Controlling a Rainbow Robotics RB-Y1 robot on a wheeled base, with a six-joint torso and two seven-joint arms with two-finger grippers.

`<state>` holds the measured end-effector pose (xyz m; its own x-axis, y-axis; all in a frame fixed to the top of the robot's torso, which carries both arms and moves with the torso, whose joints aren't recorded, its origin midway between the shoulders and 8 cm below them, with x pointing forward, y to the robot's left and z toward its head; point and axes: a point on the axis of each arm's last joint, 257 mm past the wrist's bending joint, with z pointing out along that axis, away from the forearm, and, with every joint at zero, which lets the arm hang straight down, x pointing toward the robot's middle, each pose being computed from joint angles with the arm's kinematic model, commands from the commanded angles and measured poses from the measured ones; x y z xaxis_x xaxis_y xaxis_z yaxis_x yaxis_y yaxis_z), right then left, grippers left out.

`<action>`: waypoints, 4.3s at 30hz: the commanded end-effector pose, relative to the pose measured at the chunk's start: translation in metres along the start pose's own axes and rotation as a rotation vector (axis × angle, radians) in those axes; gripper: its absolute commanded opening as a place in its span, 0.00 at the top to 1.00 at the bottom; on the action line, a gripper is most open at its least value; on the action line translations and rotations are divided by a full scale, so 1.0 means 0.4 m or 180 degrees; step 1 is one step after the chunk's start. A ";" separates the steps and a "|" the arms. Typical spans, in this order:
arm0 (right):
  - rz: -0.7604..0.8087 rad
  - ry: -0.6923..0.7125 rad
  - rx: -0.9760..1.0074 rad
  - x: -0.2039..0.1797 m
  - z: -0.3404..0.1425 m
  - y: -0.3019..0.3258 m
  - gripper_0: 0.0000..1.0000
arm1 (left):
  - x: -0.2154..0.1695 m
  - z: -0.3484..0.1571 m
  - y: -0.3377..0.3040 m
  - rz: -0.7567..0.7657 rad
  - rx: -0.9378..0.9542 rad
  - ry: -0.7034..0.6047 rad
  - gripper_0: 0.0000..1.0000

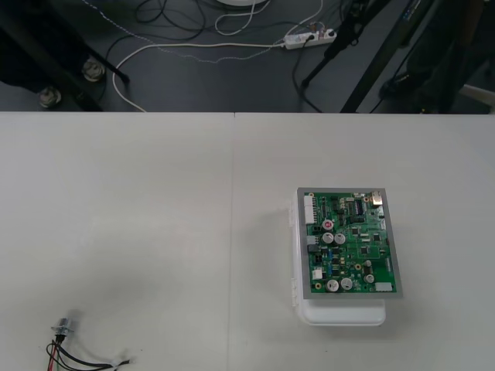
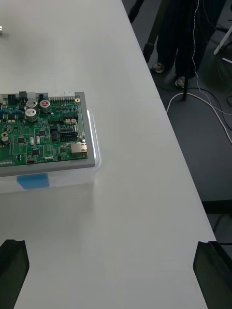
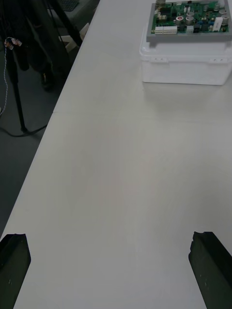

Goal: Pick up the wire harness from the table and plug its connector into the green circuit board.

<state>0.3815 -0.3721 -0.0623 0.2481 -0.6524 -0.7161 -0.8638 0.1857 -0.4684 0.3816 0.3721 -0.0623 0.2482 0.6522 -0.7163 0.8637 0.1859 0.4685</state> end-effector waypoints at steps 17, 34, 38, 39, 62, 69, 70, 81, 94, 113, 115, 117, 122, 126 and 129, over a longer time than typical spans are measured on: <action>-0.0002 -0.0001 0.0000 -0.001 0.000 0.000 0.00 | -0.001 0.000 0.000 0.0002 0.0001 0.0000 0.03; -0.0002 -0.0001 0.0000 -0.001 0.000 0.000 0.00 | -0.001 0.000 0.000 0.0002 0.0001 0.0000 0.03; -0.0002 -0.0001 0.0000 -0.001 0.000 0.000 0.00 | -0.001 0.000 0.000 0.0002 0.0001 0.0000 0.03; -0.0002 -0.0001 0.0000 -0.001 0.000 0.000 0.00 | -0.001 0.000 0.000 0.0002 0.0001 0.0000 0.03; -0.0002 -0.0001 0.0000 -0.001 0.000 0.000 0.00 | -0.001 0.000 0.000 0.0002 0.0001 0.0000 0.03; -0.0002 -0.0001 0.0000 -0.001 0.000 0.000 0.00 | 0.085 0.071 -0.088 -0.0475 0.0026 -0.0198 0.03; -0.0002 -0.0001 0.0000 -0.001 0.000 0.000 0.00 | 0.092 0.071 -0.087 -0.0502 0.0010 -0.0201 0.03; -0.0002 -0.0001 0.0000 -0.001 0.000 0.000 0.00 | 0.109 0.084 -0.096 -0.0538 0.0032 -0.0254 0.03; -0.0002 -0.0001 0.0000 -0.001 0.000 0.000 0.00 | 0.118 0.080 -0.100 -0.0404 0.0041 -0.0199 0.03; 0.0280 -0.0262 -0.0164 0.032 0.058 0.087 0.00 | 0.171 0.088 -0.167 -0.0123 0.0394 0.0080 0.00; 0.0291 -0.0331 -0.0119 0.025 0.050 0.080 0.00 | 0.179 0.087 -0.177 -0.0029 0.0453 0.0116 0.00; 0.0273 -0.0401 -0.0057 0.016 0.039 0.068 0.00 | 0.191 0.083 -0.182 0.0109 0.0493 0.0179 0.00; 0.0214 -0.0442 0.0017 0.007 0.024 0.054 0.00 | 0.222 0.070 -0.188 0.0487 0.0595 0.0355 0.00; 0.0230 -0.0522 0.0077 0.005 0.015 0.045 0.00 | 0.250 0.060 -0.198 0.0820 0.0705 0.0496 0.00; 0.0205 -0.0549 0.0102 0.000 0.009 0.041 0.00 | 0.268 0.053 -0.208 0.1007 0.0780 0.0569 0.00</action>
<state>0.3698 -0.3605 -0.0828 0.1923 -0.4982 -0.8455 -0.8954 0.2634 -0.3589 0.3588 0.3922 -0.1823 0.3957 0.7372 -0.5476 0.8592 -0.0866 0.5043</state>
